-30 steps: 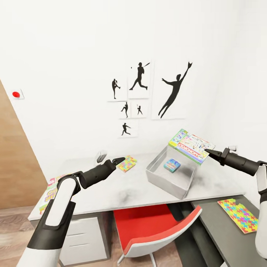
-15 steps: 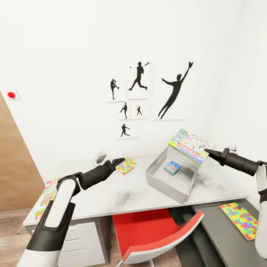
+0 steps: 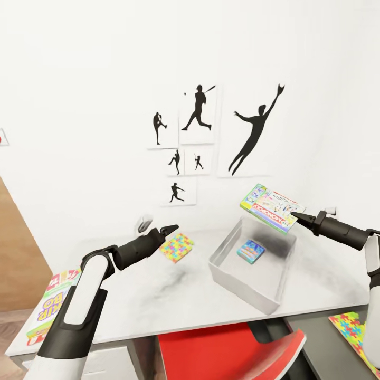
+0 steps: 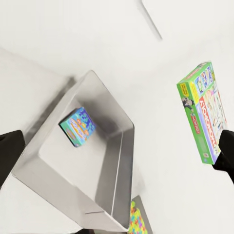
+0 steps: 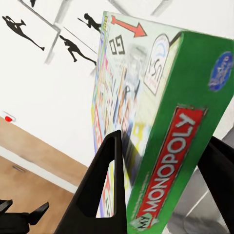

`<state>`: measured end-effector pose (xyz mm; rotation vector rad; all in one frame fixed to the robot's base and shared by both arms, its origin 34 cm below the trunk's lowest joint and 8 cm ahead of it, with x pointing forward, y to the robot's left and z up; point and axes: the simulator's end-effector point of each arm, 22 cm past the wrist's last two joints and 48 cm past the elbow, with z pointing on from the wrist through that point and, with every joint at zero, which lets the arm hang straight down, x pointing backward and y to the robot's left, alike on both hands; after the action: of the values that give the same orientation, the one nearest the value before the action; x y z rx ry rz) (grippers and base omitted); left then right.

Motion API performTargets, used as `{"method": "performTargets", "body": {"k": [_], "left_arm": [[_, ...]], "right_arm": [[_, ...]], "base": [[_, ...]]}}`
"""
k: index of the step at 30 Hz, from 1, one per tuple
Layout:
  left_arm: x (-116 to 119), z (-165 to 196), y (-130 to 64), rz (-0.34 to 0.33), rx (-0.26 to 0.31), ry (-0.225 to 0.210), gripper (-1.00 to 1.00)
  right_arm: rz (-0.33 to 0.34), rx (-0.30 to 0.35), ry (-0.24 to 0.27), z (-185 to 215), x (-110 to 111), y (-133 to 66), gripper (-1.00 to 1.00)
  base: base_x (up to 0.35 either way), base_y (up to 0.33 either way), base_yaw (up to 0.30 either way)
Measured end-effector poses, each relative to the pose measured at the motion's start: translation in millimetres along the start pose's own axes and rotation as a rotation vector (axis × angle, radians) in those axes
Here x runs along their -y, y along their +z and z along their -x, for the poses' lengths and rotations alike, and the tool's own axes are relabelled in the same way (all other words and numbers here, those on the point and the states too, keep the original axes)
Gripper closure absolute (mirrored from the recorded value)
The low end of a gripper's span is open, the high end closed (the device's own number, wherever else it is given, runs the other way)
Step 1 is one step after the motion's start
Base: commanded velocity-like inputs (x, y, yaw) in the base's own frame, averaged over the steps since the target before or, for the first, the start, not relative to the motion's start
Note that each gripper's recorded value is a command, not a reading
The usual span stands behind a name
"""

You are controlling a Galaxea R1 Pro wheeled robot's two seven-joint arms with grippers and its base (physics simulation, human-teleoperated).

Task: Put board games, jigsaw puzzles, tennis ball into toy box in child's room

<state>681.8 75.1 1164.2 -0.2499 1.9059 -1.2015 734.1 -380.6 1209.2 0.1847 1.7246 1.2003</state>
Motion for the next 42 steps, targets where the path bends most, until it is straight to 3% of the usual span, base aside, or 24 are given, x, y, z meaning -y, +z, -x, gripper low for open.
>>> {"method": "performTargets", "body": {"k": [16,32,42], "left_arm": [[0.8,-1.7,0.8,-0.001,-0.005,0.002,-1.0],[0.5,-1.6,0.6,-0.001,-0.006,0.003,-1.0],[-0.4,-0.3,-0.1,0.0,-0.003,0.001,-1.0]], "right_arm": [[0.001,-0.001,0.004,-1.3,1.2,-0.9,1.0],[-0.004,-0.006,0.008,-4.9,3.8,-1.0,1.0],[-0.015,-0.013,-0.016,-5.0,3.2,-1.2,1.0]], "base": [[0.048,-0.005,0.0],[0.003,-0.12,0.0],[0.0,-0.013,0.0]]}}
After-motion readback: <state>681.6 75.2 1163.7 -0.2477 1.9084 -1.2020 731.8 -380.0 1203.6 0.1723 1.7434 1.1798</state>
